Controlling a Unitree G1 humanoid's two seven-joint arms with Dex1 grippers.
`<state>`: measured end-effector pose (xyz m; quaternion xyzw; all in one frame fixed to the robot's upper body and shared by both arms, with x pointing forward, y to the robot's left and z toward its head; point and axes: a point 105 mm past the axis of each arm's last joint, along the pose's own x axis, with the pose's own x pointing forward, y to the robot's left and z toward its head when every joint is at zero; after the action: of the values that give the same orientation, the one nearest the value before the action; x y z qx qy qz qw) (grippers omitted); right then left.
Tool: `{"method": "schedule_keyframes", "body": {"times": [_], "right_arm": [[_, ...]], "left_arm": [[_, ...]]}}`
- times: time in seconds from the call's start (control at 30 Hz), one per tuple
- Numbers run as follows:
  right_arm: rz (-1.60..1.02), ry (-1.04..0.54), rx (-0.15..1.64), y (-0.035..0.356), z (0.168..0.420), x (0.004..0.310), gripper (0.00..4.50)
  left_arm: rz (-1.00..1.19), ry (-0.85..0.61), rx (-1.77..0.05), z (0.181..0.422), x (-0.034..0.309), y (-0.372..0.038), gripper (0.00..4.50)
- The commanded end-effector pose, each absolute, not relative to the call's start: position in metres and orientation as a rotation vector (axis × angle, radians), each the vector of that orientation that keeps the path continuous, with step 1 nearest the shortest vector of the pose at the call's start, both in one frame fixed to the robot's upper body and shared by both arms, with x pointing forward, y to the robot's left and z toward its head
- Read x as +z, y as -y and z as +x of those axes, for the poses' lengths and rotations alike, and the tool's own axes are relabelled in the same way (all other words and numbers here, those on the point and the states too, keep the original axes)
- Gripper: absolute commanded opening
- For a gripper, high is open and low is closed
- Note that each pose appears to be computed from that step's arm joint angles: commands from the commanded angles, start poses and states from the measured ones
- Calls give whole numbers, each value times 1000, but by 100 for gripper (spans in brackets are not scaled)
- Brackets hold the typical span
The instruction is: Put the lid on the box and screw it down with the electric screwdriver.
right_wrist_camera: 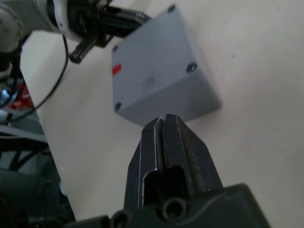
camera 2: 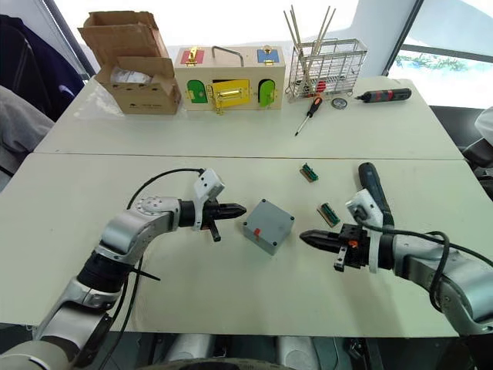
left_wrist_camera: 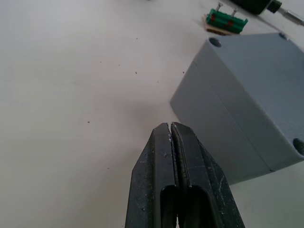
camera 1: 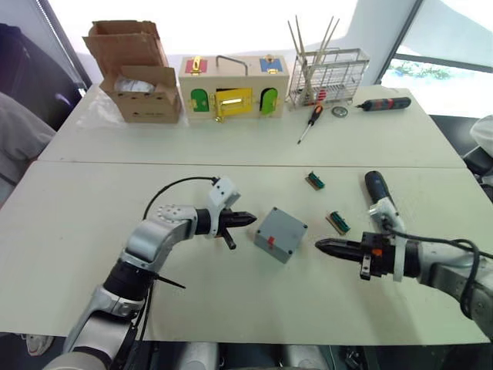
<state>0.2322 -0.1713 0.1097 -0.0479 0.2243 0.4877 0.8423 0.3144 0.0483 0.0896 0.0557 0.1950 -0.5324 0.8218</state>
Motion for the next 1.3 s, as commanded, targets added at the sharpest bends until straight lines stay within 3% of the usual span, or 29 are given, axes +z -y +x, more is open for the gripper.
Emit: {"method": "schedule_keyframes", "body": {"times": [0.03, 0.43, 0.73, 1.3], "right_arm": [[-161, -477, 1032, 165, 233, 100, 2], [-153, -355, 977, 136, 260, 92, 2], [-148, -293, 986, 116, 273, 94, 2], [-229, -242, 915, 125, 295, 93, 2]], "left_arm": [[151, -384, -1151, 314, 95, -45, 0], [117, -393, -1164, 302, 89, -35, 0], [70, -375, -1035, 311, 92, -45, 0], [57, -401, -1078, 298, 90, -40, 0]]}}
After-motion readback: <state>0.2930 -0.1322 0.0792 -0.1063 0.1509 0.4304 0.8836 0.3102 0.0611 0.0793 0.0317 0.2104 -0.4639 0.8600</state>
